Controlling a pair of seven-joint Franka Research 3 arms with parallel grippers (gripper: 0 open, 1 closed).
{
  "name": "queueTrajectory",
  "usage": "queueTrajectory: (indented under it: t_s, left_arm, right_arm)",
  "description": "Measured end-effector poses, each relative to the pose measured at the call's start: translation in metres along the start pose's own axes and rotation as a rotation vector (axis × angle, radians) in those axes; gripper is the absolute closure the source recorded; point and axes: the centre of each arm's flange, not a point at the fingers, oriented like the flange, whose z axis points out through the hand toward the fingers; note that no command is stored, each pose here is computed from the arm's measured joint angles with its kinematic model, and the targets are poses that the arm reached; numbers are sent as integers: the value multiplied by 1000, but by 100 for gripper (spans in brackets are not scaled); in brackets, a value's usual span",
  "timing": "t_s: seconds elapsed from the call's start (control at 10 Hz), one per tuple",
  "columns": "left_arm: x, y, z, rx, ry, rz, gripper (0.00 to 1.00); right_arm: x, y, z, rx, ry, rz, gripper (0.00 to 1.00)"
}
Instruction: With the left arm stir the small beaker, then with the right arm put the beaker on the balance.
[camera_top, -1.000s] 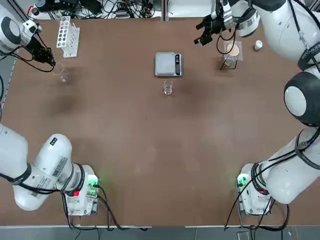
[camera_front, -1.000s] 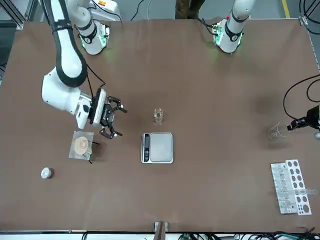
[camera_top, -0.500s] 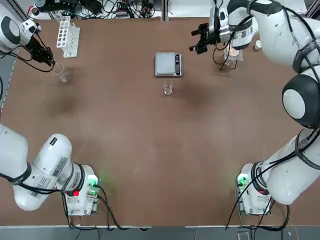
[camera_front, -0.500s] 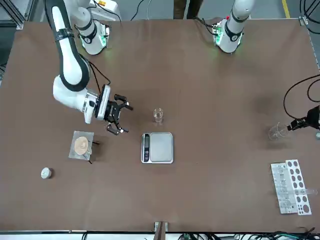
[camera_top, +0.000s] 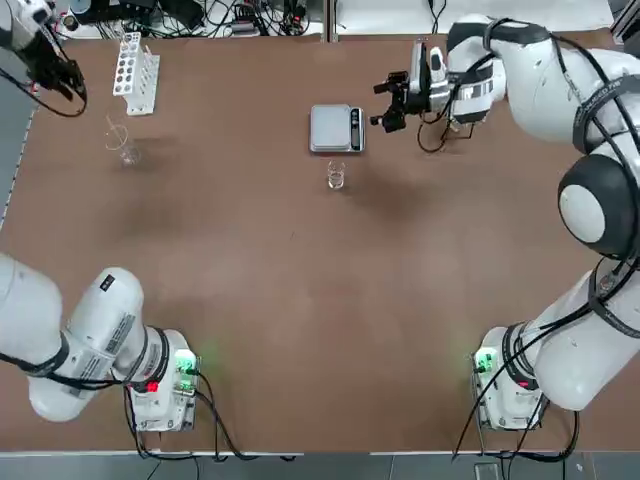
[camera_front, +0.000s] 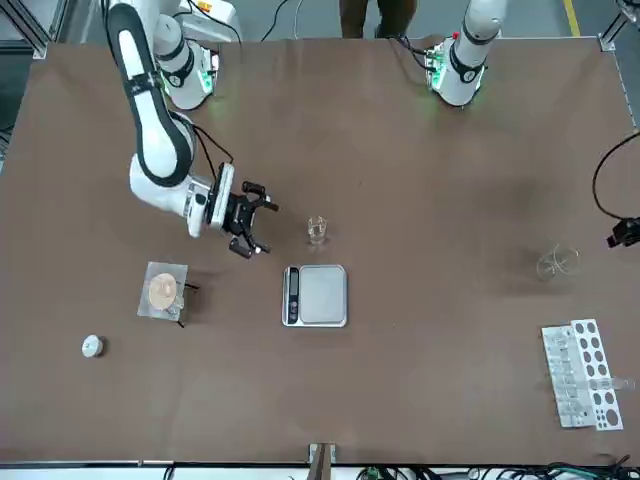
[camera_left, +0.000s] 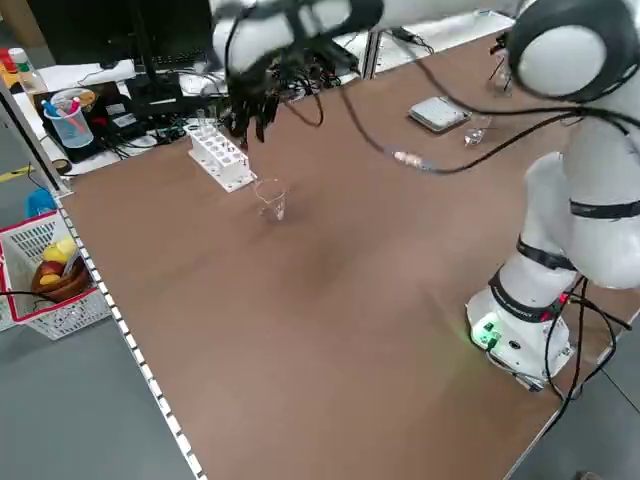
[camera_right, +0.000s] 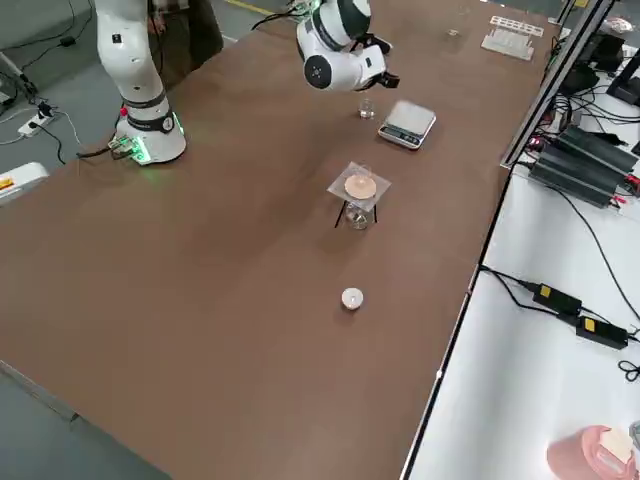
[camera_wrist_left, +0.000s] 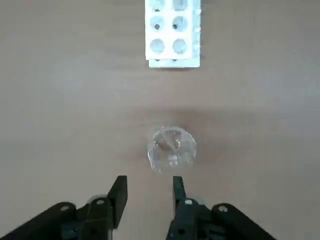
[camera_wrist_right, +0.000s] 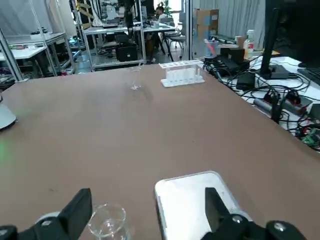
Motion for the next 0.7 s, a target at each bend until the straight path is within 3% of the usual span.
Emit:
queueTrajectory:
  t_s: [0.2, 0.3, 0.5, 0.7]
  left_arm:
    - [8, 57, -37, 13, -22, 19, 46]
    - [14, 78, -51, 9, -23, 14, 31]
    - [19, 108, -69, 1, -32, -17, 21]
    - [25, 150, -87, -2, -42, -11, 0]
  right_arm:
    - [-19, -11, 2, -6, 3, -5, 0]
    - [-28, -14, 3, -26, 13, -3, 0]
    - [-47, -20, 9, -45, 20, 1, 0]
    - [-66, -28, 18, -30, 33, -9, 0]
